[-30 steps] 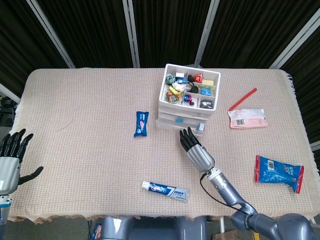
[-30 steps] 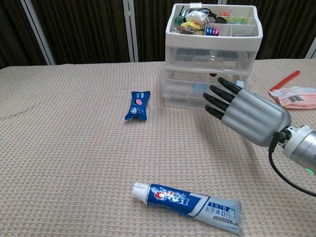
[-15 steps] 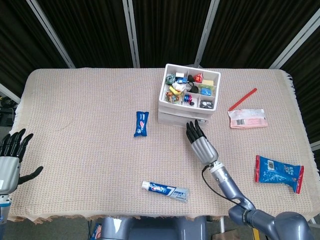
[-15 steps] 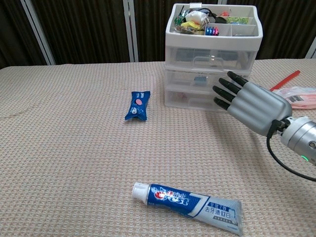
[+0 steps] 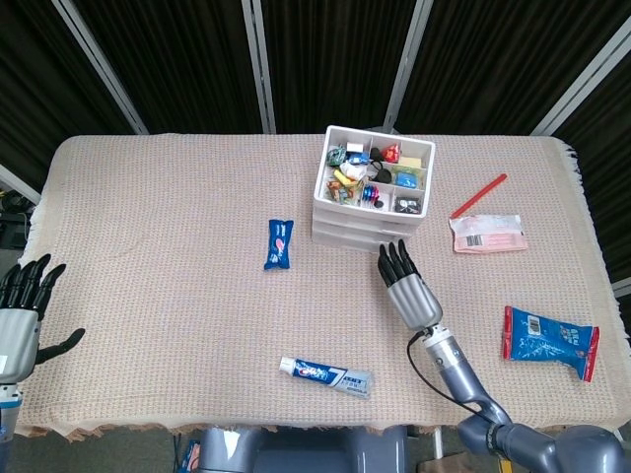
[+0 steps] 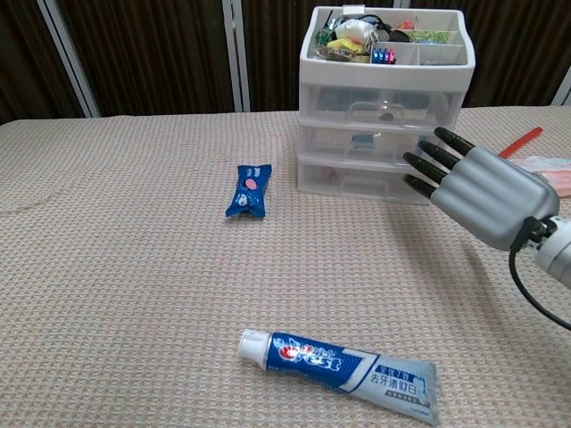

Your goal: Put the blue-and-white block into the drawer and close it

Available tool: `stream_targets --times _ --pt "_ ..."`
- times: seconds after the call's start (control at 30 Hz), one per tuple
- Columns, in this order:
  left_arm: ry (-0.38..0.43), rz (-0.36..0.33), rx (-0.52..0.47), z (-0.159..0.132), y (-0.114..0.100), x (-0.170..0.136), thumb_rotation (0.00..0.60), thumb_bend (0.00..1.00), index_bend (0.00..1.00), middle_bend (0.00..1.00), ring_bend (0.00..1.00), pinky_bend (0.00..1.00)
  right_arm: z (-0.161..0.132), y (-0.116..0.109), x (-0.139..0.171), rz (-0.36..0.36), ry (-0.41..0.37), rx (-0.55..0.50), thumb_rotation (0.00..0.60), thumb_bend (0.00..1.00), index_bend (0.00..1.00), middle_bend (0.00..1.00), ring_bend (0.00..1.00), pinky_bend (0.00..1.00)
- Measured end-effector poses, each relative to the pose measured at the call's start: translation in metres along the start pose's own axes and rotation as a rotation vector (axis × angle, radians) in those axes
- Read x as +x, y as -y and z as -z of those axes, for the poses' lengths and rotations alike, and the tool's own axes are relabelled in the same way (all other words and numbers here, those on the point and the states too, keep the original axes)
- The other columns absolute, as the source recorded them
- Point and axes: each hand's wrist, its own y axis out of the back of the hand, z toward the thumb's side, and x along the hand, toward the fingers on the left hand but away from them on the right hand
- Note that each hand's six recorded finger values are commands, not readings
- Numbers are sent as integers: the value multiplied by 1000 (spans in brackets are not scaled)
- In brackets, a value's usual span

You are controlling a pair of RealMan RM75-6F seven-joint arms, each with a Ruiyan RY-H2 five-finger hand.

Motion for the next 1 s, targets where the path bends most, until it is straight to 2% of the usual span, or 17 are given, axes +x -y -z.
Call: stream_targets --times 0.17,0.33,0.47,0.73,0.87,1.0 --pt "-1 -8 10 0 -1 -1 600 193 99 0 0 0 10 -20 14 43 7 -100 600 194 111 0 0 0" --pt "-4 -8 19 2 -1 -2 600 193 99 0 0 0 43 -35 33 60 56 -254 600 182 101 0 0 0" --pt "-1 0 36 2 1 -2 600 186 91 0 0 0 77 -37 54 28 124 -437 600 169 91 0 0 0" --pt "19 5 80 1 2 -2 600 133 74 0 0 0 139 -18 112 -80 278 -822 600 121 71 0 0 0" --pt "25 9 104 1 3 -2 600 127 73 0 0 0 154 -12 145 -129 314 -905 600 108 70 0 0 0" --pt "31 9 130 2 4 -2 600 127 73 0 0 0 155 -6 159 -140 306 -898 600 107 70 0 0 0"
